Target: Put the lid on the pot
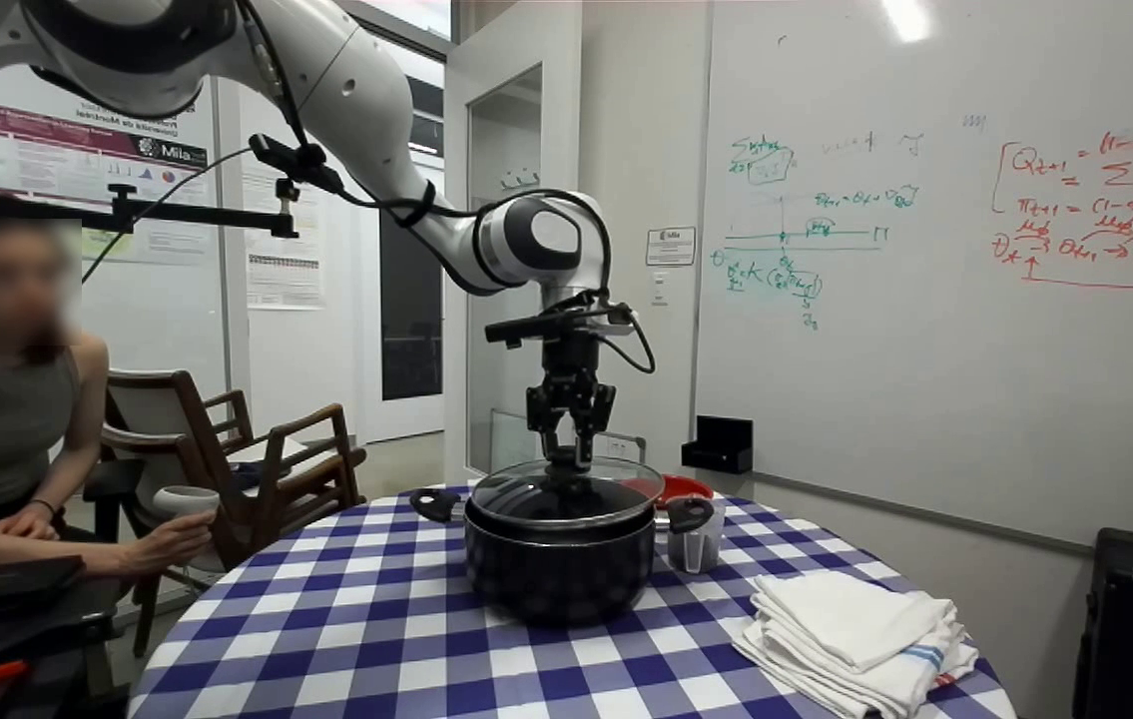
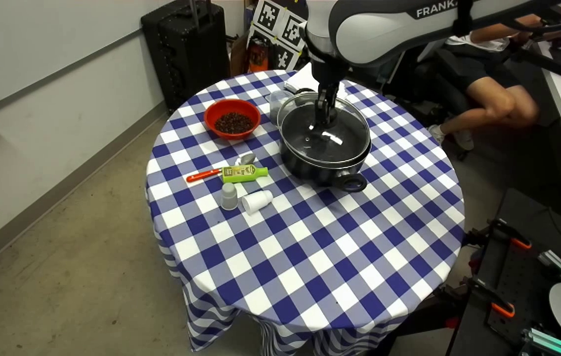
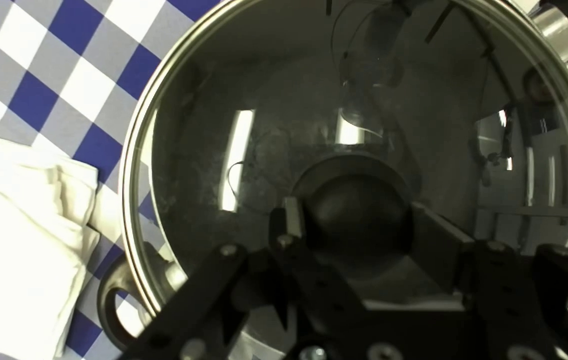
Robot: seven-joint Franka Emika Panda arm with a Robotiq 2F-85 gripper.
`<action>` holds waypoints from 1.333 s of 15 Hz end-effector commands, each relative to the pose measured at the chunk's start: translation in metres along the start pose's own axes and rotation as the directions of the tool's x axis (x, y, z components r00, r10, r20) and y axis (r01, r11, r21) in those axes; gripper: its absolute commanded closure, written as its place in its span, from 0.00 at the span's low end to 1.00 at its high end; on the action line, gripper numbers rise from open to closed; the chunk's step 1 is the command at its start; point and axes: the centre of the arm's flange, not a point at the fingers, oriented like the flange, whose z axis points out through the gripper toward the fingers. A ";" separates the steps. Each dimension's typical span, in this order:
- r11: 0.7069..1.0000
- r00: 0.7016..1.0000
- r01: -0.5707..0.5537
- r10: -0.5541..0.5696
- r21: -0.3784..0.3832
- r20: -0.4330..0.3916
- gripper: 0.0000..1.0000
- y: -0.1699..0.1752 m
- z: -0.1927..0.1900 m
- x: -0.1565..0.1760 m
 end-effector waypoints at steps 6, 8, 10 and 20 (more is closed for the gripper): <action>1.000 1.000 -0.008 0.008 -0.002 0.027 0.74 -0.003 -0.001 -0.010; 1.000 0.999 -0.009 0.009 -0.004 0.031 0.74 -0.003 0.002 -0.011; 1.000 0.999 -0.008 0.008 0.000 0.036 0.74 -0.004 0.004 -0.012; 1.000 1.000 -0.004 0.004 0.004 0.029 0.74 -0.007 0.004 -0.010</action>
